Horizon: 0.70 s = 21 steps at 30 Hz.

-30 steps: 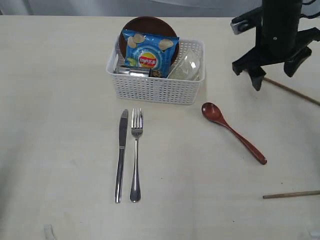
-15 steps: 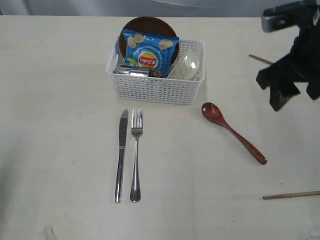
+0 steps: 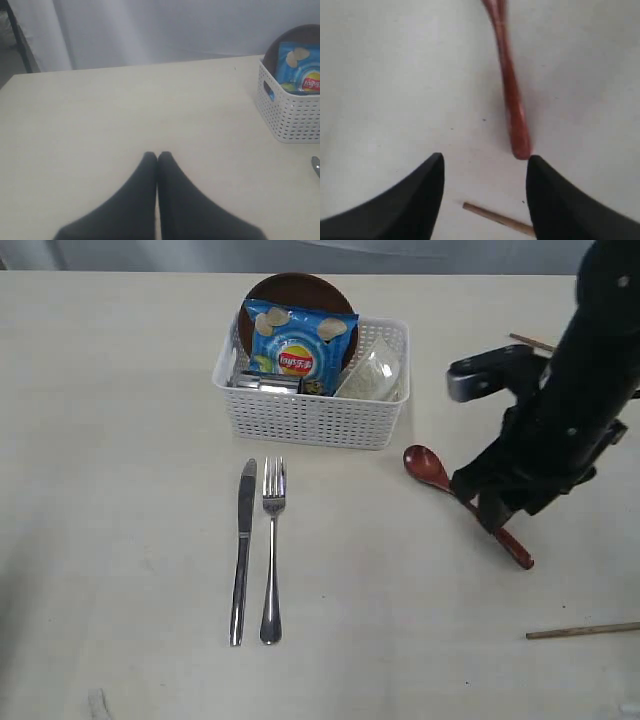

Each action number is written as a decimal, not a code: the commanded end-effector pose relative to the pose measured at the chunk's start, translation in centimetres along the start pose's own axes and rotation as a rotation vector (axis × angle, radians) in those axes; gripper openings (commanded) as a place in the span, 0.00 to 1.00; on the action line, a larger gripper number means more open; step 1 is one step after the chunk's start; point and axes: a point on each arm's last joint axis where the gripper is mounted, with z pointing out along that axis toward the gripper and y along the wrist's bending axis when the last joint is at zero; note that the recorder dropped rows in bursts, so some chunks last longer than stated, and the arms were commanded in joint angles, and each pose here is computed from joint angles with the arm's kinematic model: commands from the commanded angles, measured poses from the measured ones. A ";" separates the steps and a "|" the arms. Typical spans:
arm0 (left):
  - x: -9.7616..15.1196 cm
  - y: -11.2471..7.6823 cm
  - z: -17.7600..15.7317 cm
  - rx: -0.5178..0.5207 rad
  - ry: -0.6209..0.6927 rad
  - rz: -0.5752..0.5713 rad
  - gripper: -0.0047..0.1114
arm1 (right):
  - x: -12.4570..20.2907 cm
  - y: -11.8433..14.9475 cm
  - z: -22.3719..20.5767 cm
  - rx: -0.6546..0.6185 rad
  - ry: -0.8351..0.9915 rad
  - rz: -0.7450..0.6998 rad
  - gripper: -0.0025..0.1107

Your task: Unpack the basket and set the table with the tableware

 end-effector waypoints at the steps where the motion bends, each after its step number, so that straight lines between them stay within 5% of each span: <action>1: 0.0 0.0 0.0 -0.005 -0.009 0.005 0.04 | -1.1 1.8 2.5 0.029 0.036 -0.082 0.52; 11: 0.0 0.0 0.0 -0.005 -0.009 0.005 0.04 | -2.9 1.5 3.8 0.292 -0.028 -0.085 0.52; 15: 0.0 0.0 0.0 -0.005 -0.009 0.005 0.04 | -4.5 -2.8 1.1 0.462 -0.129 0.131 0.52; 21: 0.0 0.0 0.0 -0.005 -0.009 0.005 0.04 | -6.9 -10.6 -3.7 0.463 -0.349 0.325 0.52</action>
